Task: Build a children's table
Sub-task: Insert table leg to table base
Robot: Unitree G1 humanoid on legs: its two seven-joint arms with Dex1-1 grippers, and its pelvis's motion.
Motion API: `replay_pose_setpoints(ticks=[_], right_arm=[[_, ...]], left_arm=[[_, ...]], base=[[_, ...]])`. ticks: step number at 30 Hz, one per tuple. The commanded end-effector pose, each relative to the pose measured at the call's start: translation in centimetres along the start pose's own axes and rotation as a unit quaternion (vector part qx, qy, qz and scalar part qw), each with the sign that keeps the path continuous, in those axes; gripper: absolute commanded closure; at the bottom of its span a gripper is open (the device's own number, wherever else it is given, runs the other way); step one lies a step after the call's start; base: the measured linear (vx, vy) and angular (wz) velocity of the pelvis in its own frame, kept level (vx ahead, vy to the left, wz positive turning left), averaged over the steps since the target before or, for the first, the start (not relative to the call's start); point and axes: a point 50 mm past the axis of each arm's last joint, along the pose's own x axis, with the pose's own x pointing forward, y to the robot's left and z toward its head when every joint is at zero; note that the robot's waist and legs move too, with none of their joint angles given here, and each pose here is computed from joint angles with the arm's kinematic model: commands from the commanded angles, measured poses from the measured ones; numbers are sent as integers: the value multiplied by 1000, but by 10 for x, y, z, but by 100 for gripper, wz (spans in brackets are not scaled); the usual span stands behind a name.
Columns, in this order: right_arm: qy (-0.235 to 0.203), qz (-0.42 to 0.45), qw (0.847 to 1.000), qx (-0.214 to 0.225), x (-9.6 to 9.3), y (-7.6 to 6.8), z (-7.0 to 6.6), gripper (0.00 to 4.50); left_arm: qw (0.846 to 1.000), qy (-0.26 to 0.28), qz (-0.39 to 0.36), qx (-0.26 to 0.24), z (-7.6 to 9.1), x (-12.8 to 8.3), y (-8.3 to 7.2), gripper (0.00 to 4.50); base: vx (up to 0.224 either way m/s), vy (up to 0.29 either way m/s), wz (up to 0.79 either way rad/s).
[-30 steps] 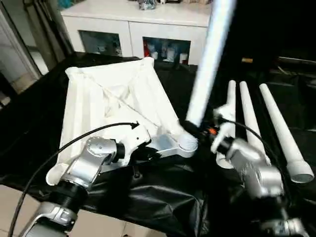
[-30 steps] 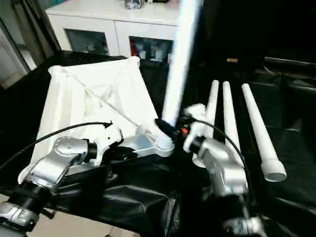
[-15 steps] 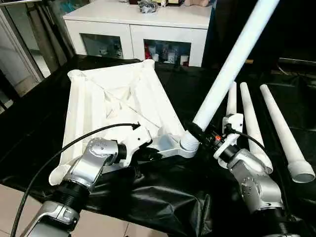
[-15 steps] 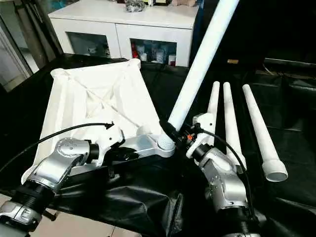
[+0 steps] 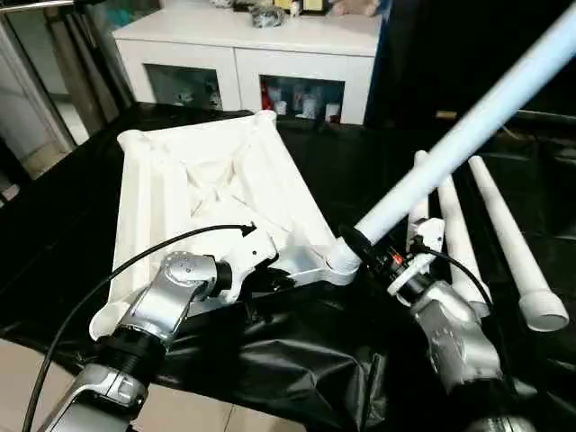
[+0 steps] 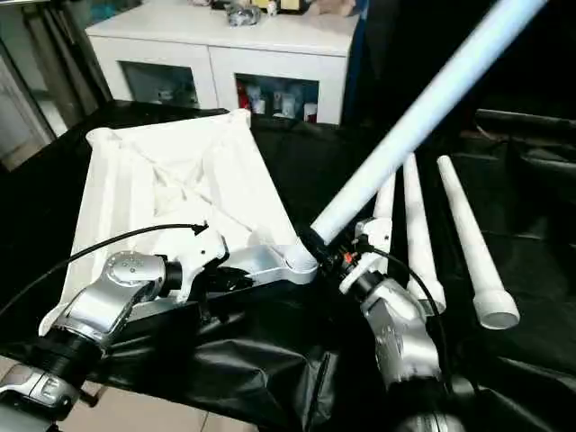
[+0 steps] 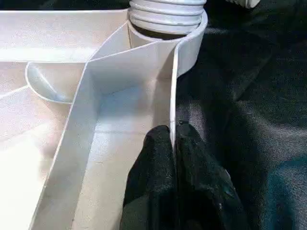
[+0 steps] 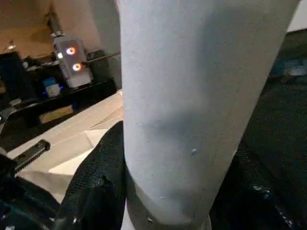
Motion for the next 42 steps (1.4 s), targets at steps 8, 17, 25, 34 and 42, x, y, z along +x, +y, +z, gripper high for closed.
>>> replay_pose_setpoints(ticks=[8, 17, 25, 34, 42], right_arm=[[217, -39, 975, 1, -52, -21, -59, 262], [207, 78, 972, -77, -10, -27, -2, 262], [180, 161, 959, -148, 29, 15, 59, 262], [202, 187, 950, -150, 25, 32, 74, 262], [217, 157, 953, -140, 15, 27, 64, 262]], left_arm=[[997, -53, 47, 25, 20, -18, 19, 450], [997, -48, 39, 35, 21, -21, 20, 450], [998, -49, 30, 35, 21, -21, 17, 450], [998, -49, 26, 39, 20, -22, 16, 450], [998, -42, 21, 43, 17, -21, 12, 450]], base=[[0, 0, 0], [0, 0, 0], [0, 0, 0], [17, -7, 0], [0, 0, 0]])
